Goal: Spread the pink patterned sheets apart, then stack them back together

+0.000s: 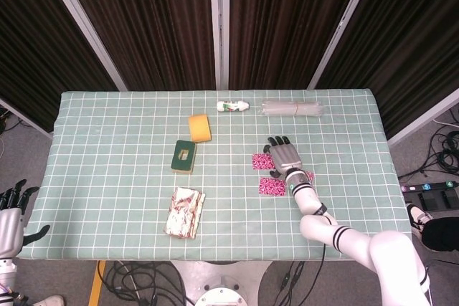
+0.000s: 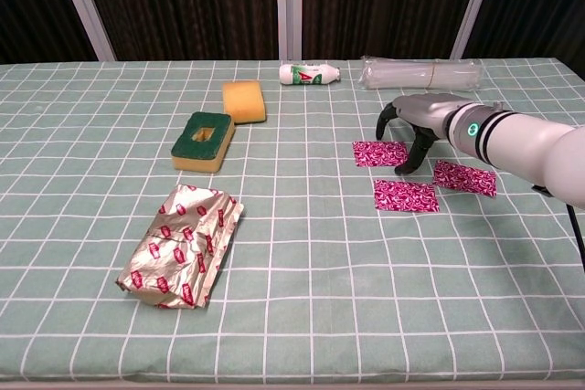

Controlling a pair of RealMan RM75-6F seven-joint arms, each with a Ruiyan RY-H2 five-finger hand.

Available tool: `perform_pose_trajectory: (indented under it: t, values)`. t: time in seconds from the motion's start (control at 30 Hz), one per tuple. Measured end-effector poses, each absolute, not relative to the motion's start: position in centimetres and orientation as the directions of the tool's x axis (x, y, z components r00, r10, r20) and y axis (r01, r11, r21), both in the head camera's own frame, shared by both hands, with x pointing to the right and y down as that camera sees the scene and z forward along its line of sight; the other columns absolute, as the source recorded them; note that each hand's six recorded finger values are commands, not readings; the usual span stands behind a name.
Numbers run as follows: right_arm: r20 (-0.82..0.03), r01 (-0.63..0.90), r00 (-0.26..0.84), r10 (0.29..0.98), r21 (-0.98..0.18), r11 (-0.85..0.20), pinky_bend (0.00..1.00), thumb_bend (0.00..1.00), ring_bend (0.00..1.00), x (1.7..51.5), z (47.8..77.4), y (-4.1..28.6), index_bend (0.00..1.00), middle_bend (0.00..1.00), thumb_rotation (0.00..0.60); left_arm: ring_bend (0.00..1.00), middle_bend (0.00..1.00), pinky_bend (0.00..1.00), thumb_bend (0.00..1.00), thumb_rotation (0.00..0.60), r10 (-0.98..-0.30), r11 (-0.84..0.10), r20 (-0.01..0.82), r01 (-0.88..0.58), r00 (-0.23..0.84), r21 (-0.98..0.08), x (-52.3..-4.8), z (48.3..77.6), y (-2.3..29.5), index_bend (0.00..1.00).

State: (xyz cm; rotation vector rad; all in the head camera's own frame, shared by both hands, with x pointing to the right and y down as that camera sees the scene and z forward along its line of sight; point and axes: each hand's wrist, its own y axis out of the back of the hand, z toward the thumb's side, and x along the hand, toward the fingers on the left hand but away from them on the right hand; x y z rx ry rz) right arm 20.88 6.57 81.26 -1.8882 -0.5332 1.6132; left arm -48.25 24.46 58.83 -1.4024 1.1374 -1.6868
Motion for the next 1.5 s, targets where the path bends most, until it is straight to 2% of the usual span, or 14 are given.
perform_pose_trajectory:
  t: [0.93, 1.2, 1.5]
  values:
    - [-0.747, -0.085, 0.182, 0.640, -0.660, -0.747, 0.00, 0.18, 0.00, 20.5, 81.8, 6.6, 0.30, 0.07, 0.599, 0.15, 0.20, 0.17, 0.12, 0.600, -0.888, -0.407, 0.406, -0.042, -0.217, -0.913, -48.5, 58.8, 24.6, 0.27]
    - [-0.742, -0.080, 0.182, 0.645, -0.665, -0.743, 0.00, 0.24, 0.00, 20.4, 81.8, 6.4, 0.42, 0.10, 0.597, 0.15, 0.20, 0.17, 0.12, 0.600, -0.888, -0.404, 0.403, -0.043, -0.220, -0.914, -48.6, 58.7, 24.8, 0.27]
    - [-0.723, -0.056, 0.191, 0.664, -0.683, -0.728, 0.00, 0.24, 0.00, 20.8, 80.7, 6.3, 0.42, 0.10, 0.593, 0.15, 0.20, 0.17, 0.12, 0.600, -0.891, -0.401, 0.401, -0.044, -0.215, -0.915, -48.5, 58.7, 24.7, 0.27]
